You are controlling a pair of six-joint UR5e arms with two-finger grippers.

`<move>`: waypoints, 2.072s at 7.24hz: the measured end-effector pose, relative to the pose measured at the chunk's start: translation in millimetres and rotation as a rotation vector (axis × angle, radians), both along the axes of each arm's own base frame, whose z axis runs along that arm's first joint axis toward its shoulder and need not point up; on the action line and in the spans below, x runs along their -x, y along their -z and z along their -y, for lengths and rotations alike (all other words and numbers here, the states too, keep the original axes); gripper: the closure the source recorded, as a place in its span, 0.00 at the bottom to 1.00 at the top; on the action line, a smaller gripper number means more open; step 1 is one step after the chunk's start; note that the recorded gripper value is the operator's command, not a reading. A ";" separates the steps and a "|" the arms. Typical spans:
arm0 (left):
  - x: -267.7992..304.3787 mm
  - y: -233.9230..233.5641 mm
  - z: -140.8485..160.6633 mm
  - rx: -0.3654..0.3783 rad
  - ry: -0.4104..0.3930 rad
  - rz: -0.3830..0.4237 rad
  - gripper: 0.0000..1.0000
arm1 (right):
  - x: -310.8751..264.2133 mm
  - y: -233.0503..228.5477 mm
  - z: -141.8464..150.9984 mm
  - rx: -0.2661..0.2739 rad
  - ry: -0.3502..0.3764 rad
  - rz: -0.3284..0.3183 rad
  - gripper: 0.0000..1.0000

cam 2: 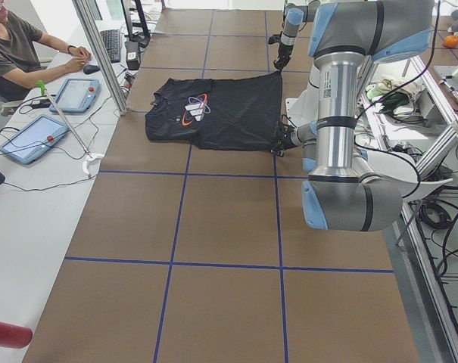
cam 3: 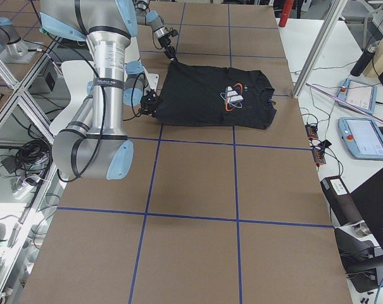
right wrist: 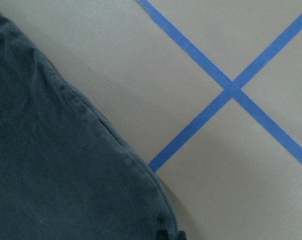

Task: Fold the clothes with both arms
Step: 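Move the left gripper to the hem corner nearest it and grasp it, then lift the hem with both grippers and fold it toward the collar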

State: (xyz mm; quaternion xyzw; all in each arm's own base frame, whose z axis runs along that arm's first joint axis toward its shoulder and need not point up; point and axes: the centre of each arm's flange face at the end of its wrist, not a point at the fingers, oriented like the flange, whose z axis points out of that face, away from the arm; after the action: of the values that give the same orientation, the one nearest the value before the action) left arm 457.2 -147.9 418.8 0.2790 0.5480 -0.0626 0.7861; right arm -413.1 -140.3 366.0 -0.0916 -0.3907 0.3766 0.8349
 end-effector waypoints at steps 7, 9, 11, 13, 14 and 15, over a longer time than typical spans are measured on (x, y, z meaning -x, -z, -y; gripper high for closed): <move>0.9 2.4 -0.8 0.004 0.000 0.001 0.33 | 0.0 0.6 0.7 0.001 -0.001 0.001 1.00; -0.8 0.4 -4.0 0.007 -0.007 0.005 0.48 | 0.0 0.6 0.8 0.000 -0.002 0.001 1.00; -1.6 -1.4 -5.0 0.010 -0.009 0.008 1.00 | -0.1 0.5 0.8 0.001 -0.001 0.001 1.00; -2.1 -2.7 -5.6 0.025 -0.007 0.013 1.00 | 0.1 0.8 0.5 0.001 0.000 0.002 1.00; 0.7 7.0 -6.5 0.044 -0.006 -0.004 1.00 | -0.3 1.5 0.8 0.004 0.001 0.004 1.00; 8.2 28.4 -8.0 0.070 -0.021 -0.050 1.00 | -2.0 2.1 3.4 0.012 0.001 0.007 1.00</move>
State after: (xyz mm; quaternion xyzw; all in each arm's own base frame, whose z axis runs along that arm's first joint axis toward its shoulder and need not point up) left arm 449.0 -139.8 390.4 0.2440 0.5676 -0.0805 0.7822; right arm -411.1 -143.7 363.9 -0.0981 -0.3911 0.3784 0.8332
